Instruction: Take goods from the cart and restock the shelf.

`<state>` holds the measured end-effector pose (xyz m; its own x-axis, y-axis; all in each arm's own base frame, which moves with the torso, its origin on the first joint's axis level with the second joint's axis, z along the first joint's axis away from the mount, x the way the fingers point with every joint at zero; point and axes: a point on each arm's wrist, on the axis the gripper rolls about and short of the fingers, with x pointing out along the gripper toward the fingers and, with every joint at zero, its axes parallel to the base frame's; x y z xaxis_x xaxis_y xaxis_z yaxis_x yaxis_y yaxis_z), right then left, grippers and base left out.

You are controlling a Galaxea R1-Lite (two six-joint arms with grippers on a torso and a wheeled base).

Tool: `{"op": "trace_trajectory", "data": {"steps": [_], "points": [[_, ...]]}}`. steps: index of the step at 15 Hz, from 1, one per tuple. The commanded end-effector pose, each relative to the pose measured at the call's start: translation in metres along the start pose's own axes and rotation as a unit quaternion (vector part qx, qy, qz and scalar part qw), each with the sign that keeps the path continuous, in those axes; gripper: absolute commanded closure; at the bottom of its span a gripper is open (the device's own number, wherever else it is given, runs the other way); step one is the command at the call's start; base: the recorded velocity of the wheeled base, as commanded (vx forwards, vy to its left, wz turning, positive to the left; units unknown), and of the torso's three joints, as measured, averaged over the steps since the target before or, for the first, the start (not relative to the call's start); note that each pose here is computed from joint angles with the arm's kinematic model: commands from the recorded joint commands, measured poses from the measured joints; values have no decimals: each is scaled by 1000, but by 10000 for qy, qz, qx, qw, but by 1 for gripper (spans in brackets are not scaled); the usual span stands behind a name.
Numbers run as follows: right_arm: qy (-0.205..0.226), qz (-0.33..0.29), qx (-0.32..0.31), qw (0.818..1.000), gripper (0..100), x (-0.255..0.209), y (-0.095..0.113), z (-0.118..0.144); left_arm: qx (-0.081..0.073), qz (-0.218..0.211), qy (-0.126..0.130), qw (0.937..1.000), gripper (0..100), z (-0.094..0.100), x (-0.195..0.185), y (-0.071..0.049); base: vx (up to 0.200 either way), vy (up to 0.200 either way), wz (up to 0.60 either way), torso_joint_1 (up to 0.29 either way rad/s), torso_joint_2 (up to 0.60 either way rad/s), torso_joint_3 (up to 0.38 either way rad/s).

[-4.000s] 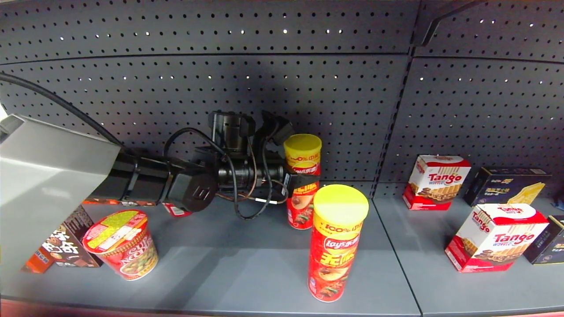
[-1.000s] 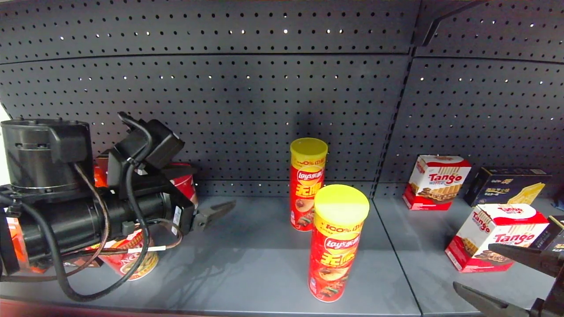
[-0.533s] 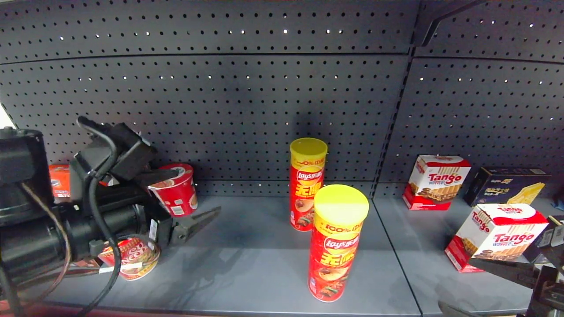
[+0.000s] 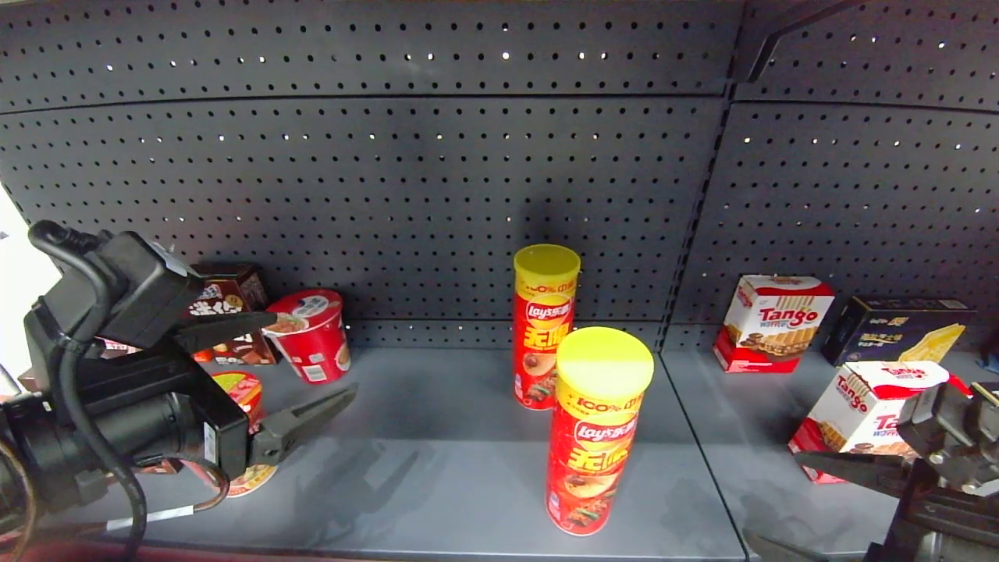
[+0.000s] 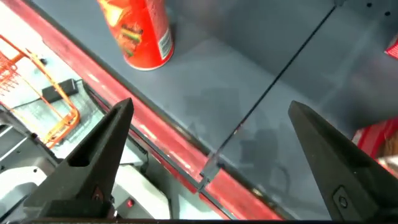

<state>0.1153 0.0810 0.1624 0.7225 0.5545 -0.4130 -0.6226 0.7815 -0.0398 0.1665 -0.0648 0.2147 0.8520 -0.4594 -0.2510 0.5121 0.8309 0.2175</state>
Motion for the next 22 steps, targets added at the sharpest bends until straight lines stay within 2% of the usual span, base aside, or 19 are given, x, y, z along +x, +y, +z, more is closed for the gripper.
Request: {"op": "trace_trajectory", "data": {"steps": [1,3,7,9,15,22], "points": [[386,-118,-17,9992,0,27,-1,6,-17,91,-10,10000,0,0,-2,3,0,0,0,0,0,0],[472,-146,-28,9988,0,44,-1,12,-39,94,6,9999,0,-2,-3,3,0,0,0,0,0,0],[686,-132,-33,9975,0,59,-1,7,-34,97,-64,9999,0,-1,-7,2,0,0,0,0,0,0],[755,-128,-32,9971,0,68,-2,10,-49,135,-180,9997,0,1,-15,2,0,0,0,0,0,0],[714,-463,-49,9964,0,95,-4,29,-68,202,-141,9997,0,-3,-18,2,0,0,0,0,0,0],[813,-321,-192,9960,0,108,11,28,-87,262,-104,9996,0,-6,-19,3,0,0,0,0,0,0]]}}
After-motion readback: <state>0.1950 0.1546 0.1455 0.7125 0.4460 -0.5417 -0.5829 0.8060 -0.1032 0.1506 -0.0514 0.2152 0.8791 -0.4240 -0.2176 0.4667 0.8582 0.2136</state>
